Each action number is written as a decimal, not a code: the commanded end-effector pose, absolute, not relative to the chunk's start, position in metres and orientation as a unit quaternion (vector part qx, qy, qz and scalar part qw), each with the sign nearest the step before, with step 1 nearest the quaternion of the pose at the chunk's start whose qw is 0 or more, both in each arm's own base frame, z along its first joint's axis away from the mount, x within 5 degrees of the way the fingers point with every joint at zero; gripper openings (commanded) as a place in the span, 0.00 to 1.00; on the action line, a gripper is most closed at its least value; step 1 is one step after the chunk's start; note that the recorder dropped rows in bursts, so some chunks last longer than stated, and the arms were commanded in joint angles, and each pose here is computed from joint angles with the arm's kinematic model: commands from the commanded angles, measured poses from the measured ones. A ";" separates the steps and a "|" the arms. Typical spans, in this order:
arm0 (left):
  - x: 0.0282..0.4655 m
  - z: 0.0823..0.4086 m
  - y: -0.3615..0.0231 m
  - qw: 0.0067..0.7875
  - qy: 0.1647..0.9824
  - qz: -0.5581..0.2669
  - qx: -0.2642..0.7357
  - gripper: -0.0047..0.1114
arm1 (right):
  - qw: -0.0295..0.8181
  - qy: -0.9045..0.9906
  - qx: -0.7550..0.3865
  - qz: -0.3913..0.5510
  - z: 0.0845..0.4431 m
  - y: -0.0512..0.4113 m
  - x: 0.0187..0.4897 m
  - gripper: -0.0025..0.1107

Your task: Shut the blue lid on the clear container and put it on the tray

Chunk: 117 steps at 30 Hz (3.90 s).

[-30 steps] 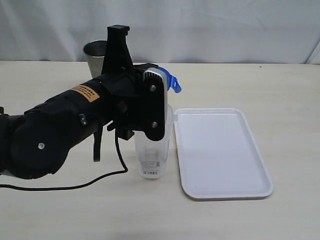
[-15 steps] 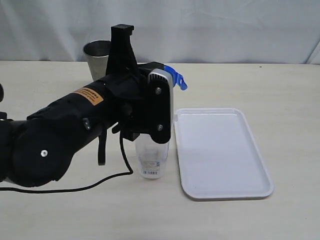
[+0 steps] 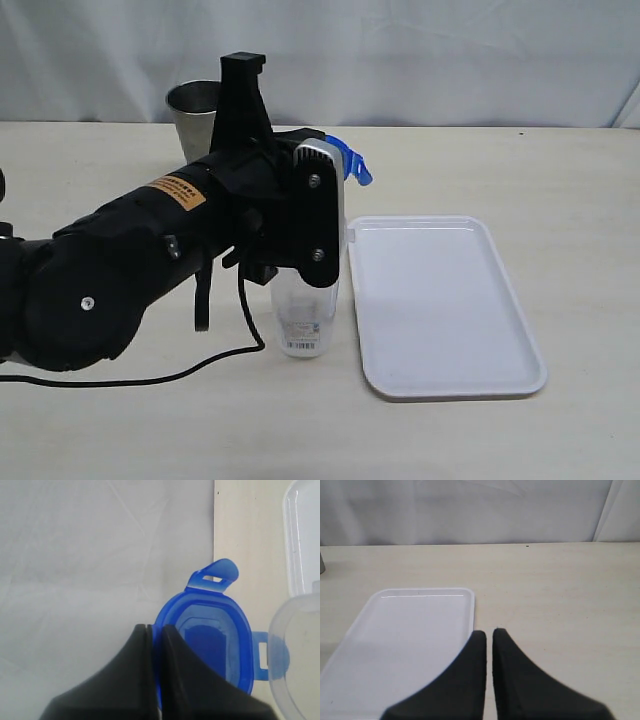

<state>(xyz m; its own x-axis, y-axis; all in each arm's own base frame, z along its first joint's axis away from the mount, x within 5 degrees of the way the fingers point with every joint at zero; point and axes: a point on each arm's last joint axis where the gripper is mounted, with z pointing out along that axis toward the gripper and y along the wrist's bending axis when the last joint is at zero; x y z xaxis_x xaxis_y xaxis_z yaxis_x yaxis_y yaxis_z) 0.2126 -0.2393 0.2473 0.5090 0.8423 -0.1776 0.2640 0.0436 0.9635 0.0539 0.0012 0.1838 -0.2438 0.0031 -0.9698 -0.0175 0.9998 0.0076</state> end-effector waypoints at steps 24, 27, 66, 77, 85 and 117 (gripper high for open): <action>0.198 0.241 -0.239 0.599 0.414 0.270 0.630 0.04 | 0.614 0.789 -0.005 0.009 0.183 0.001 0.054 0.06; 0.198 0.240 -0.238 0.597 0.426 0.268 0.625 0.04 | 0.614 0.789 -0.005 0.009 0.183 0.001 0.054 0.06; 0.181 0.216 -0.233 0.562 0.431 0.248 0.661 0.04 | 0.614 0.789 -0.005 0.009 0.183 0.001 0.054 0.06; 0.179 0.212 -0.234 0.552 0.433 0.234 0.673 0.04 | 0.614 0.789 -0.005 0.009 0.183 0.001 0.054 0.06; 0.177 0.209 -0.235 0.541 0.432 0.222 0.687 0.04 | 0.614 0.789 -0.005 0.009 0.183 0.001 0.054 0.06; 0.167 0.203 -0.235 0.502 0.452 0.233 0.699 0.04 | 0.614 0.789 -0.005 0.009 0.183 0.001 0.054 0.06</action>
<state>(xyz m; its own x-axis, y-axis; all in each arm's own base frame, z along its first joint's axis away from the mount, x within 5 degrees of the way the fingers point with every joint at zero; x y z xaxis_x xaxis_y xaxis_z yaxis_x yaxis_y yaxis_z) 0.1682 -0.2351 0.2027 0.4903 0.8637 -0.1166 0.3933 -0.0999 0.9140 0.0539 0.0012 0.1838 -0.2438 0.0031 -0.9698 -0.0175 0.9998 0.0076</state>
